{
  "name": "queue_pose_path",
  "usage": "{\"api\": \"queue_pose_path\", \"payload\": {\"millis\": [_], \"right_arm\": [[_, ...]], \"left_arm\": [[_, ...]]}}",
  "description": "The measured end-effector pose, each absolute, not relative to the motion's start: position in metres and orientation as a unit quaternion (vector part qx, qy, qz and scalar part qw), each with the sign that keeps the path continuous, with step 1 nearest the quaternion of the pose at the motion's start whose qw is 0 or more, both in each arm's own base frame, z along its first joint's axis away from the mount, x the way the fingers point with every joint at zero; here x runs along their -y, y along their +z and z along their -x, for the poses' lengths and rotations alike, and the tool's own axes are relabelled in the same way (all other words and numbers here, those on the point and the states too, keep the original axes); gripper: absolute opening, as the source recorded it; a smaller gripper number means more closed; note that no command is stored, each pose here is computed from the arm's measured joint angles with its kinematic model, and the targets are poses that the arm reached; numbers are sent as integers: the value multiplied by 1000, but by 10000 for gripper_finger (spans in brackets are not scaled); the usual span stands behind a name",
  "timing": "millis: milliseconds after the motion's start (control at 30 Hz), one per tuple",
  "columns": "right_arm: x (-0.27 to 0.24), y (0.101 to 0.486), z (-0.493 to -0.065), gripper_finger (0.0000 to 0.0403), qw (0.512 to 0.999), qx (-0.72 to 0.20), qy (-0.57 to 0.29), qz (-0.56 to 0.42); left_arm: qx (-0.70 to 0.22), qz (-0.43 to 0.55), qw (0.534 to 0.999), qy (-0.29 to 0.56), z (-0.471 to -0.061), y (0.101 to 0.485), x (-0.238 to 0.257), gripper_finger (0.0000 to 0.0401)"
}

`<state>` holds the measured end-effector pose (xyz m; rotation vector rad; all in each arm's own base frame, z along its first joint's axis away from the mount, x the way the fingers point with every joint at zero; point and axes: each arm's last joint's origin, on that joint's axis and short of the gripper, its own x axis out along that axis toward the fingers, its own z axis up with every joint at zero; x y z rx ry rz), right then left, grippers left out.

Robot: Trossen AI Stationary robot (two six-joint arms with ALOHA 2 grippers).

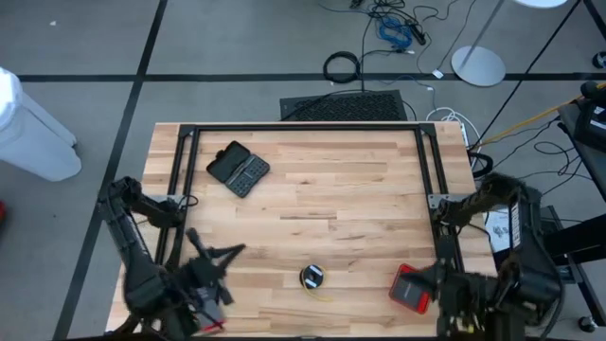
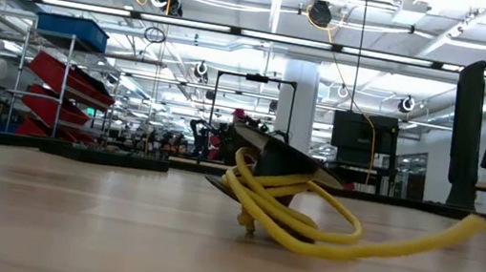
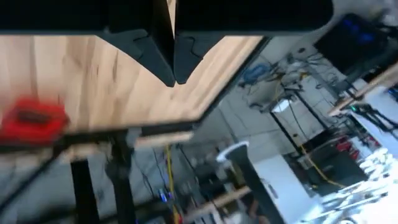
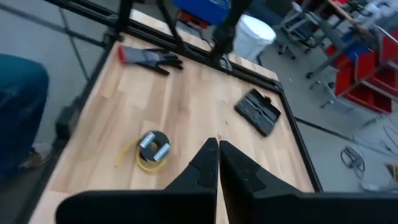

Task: Coil cords
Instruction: Return to Home Position

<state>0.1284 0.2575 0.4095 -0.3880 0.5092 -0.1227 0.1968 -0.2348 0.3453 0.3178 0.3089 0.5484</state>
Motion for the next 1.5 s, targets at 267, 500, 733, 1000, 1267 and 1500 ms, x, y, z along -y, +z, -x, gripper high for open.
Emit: {"api": "queue_pose_path", "payload": {"millis": [267, 500, 733, 1000, 1267, 1500], "right_arm": [[-205, 336, -81, 0, 971, -194, -87, 109], [-178, 282, -69, 0, 984, -156, -67, 55], [-160, 254, -65, 0, 988, -146, -55, 14], [-166, 238, -66, 0, 989, -150, -11, 1], [-181, 226, -68, 0, 988, -143, 63, 0], [-176, 190, -74, 0, 983, -123, 132, -24]], "left_arm": [[-100, -87, 959, 251, -157, 322, 213, 0], [-77, 0, 959, 274, -156, 291, 190, 0], [-96, 135, 945, 283, -188, 249, 190, 0], [-134, 169, 977, 4, -263, 223, 210, 0], [-97, 73, 992, -25, -305, 219, 177, 0], [-119, 88, 987, -60, -331, 215, 125, 0]]}}
